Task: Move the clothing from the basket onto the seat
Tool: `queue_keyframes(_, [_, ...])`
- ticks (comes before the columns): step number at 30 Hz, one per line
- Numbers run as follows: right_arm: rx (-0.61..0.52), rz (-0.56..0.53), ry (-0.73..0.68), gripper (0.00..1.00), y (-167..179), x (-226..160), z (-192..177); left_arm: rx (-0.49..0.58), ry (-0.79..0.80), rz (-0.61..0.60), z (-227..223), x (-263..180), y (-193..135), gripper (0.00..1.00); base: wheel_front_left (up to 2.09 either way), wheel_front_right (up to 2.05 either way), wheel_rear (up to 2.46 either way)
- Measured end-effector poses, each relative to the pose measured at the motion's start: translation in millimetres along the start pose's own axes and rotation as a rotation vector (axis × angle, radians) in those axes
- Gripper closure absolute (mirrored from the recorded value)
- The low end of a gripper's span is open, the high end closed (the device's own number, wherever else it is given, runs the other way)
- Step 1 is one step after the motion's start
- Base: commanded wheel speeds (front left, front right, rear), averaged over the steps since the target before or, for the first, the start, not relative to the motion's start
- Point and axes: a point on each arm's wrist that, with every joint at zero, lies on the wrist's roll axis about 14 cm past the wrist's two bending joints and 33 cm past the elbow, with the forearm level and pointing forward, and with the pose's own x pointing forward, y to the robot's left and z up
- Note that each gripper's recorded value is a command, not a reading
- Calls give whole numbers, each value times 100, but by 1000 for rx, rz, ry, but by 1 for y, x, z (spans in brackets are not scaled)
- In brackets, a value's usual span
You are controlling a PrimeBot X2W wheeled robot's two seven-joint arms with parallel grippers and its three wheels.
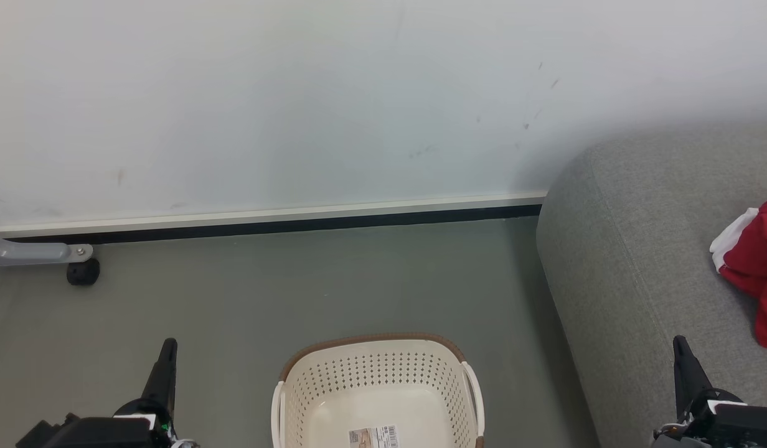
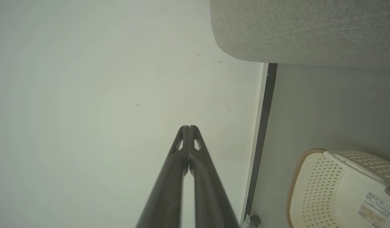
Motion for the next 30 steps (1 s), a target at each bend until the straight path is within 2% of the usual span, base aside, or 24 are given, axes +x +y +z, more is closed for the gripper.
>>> queue_keyframes(30, [0,4,0,100,1,0,0,0,0,1,0,0,0,100,0,0,0])
